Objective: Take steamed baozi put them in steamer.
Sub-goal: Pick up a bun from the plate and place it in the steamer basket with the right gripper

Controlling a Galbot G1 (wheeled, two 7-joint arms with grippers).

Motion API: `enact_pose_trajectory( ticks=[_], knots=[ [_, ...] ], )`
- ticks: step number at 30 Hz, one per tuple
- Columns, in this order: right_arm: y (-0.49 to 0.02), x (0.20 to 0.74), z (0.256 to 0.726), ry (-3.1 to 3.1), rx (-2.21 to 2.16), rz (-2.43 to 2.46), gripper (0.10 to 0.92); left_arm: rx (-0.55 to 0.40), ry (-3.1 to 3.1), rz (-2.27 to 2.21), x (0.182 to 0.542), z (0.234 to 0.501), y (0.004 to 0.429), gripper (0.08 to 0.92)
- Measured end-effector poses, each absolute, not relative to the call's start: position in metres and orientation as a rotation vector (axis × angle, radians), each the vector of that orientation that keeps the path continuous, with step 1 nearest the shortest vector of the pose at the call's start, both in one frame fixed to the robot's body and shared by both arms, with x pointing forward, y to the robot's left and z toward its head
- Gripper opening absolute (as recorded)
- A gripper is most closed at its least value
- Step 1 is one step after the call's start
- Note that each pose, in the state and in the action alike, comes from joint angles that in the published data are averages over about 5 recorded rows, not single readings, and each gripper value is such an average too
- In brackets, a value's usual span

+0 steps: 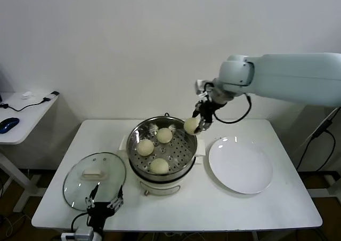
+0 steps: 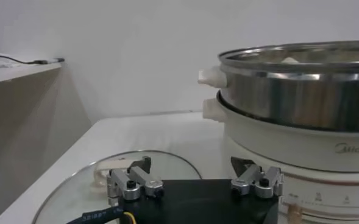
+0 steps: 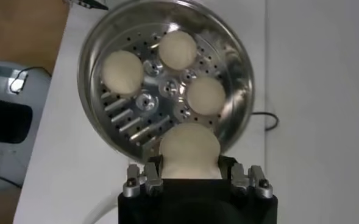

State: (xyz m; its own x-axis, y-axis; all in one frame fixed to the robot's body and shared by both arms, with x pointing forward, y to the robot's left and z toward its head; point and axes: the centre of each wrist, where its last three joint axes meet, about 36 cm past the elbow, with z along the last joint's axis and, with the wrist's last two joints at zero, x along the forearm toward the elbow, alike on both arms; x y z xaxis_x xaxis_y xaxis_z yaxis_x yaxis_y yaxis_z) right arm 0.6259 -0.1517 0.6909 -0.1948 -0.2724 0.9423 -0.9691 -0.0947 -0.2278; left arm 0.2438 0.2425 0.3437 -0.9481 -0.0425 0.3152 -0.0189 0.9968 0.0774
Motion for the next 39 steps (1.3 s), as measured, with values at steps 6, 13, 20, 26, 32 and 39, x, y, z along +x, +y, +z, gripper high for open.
enact_pose_trajectory(
  ticks=[6,13,20,26,32,39],
  knots=[
    [-0.125,0.625,0.656,-1.445,1.410,1.340,0.611,0.047,-2.810,-0.106,0.244,0.341,0.244,0.823],
    [-0.112,0.631,0.622,-1.399,1.406,1.368,0.611,0.047,-2.807,-0.105,0.244,0.338,0.244,0.823],
    [-0.107,0.635,0.597,-1.383,1.399,1.391,0.623,0.046,-2.804,-0.102,0.246,0.336,0.244,0.823],
    [-0.104,0.637,0.584,-1.394,1.410,1.397,0.742,0.050,-2.807,-0.102,0.245,0.338,0.245,0.823],
    [-0.108,0.642,0.590,-1.413,1.453,1.374,0.820,0.053,-2.807,-0.104,0.243,0.340,0.245,0.823],
    [-0.128,0.649,0.622,-1.484,1.533,1.289,0.823,0.057,-2.811,-0.109,0.242,0.343,0.246,0.823]
  ],
)
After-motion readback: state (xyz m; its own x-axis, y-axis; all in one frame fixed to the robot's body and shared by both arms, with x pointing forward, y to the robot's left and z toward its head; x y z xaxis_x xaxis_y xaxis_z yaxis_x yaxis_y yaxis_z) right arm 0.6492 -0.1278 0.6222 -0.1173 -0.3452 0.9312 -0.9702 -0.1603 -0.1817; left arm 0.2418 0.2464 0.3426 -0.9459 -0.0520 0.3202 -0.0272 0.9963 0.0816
